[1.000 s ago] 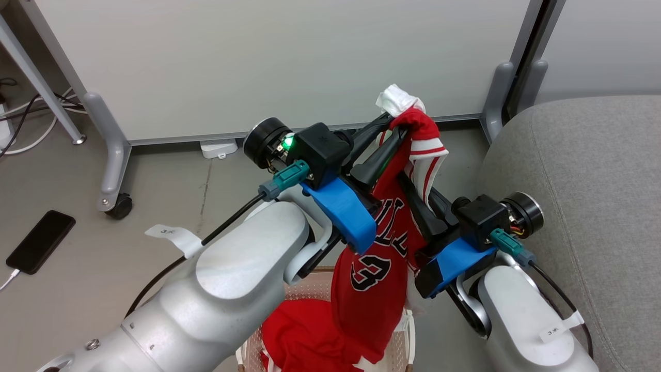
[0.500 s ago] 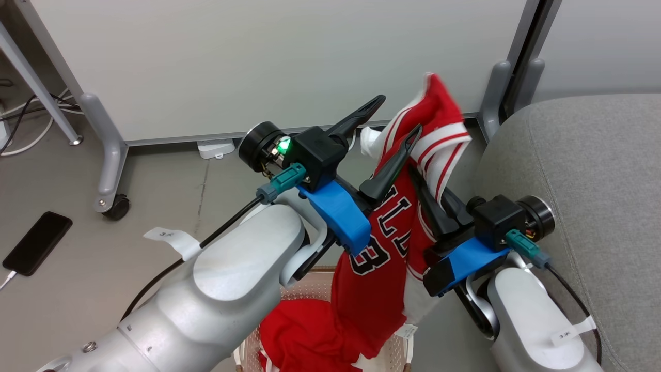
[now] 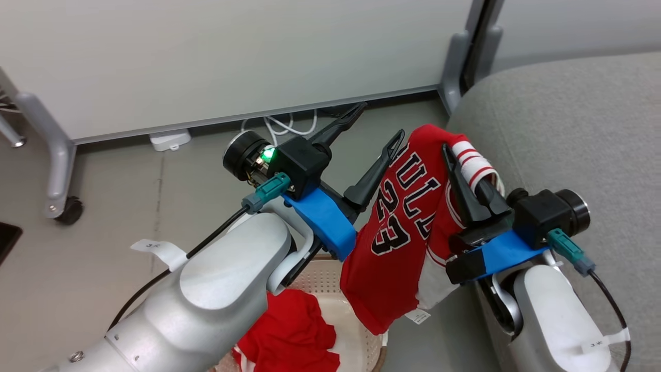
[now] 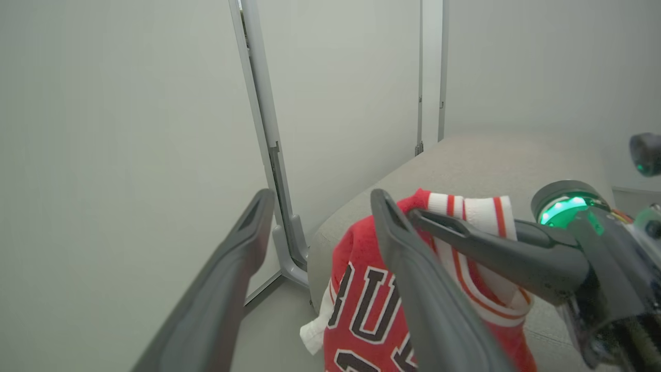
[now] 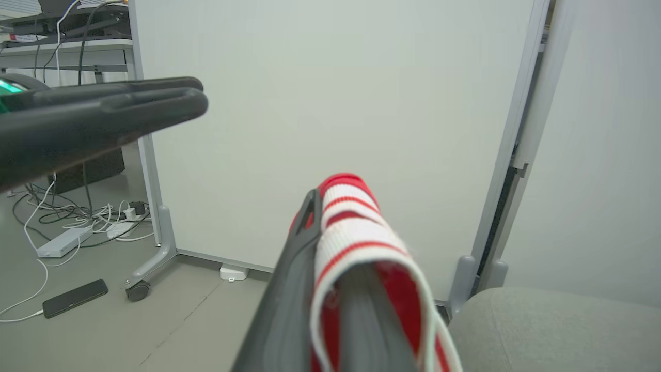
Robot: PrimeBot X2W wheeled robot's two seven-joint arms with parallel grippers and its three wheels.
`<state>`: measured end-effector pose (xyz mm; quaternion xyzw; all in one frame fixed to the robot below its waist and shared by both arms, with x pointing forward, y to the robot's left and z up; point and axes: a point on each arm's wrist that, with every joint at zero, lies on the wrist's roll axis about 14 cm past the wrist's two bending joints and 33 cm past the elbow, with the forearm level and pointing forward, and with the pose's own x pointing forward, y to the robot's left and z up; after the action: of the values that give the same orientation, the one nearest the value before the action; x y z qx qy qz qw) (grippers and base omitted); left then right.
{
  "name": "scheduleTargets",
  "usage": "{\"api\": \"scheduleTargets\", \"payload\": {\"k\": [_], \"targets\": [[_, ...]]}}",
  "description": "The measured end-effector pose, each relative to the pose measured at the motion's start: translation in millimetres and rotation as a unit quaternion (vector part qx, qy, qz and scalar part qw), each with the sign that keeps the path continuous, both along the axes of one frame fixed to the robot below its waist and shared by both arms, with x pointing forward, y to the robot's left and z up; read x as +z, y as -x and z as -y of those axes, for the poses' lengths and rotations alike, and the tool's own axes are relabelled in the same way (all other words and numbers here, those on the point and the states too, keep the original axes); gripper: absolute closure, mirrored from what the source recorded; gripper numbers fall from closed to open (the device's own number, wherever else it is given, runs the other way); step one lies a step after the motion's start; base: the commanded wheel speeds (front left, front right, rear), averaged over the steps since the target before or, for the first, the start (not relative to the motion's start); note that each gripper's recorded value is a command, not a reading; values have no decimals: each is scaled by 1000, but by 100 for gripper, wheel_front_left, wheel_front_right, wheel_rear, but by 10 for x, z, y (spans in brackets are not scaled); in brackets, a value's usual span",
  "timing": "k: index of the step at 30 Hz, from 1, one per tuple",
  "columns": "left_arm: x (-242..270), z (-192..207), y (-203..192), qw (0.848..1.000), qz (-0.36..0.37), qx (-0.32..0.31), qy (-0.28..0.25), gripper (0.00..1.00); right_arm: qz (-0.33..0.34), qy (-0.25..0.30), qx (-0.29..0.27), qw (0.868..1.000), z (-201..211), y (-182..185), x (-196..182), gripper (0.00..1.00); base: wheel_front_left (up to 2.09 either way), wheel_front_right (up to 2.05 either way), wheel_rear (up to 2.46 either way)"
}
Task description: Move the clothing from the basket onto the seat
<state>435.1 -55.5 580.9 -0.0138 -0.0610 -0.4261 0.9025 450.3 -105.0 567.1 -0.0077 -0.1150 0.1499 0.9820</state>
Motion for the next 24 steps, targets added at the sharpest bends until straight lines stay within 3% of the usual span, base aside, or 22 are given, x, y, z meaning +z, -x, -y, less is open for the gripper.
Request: {"api": "scheduleTargets", "payload": {"k": [15, 24], "targets": [[-178, 707, 199, 994, -16, -105, 12, 0, -13, 0, -134, 991, 959, 319, -130, 100, 0, 0, 0], [-245, 1057, 359, 987, -23, -160, 18, 0, -27, 5, -190, 981, 1332, 554, -231, 100, 0, 0, 0]]}}
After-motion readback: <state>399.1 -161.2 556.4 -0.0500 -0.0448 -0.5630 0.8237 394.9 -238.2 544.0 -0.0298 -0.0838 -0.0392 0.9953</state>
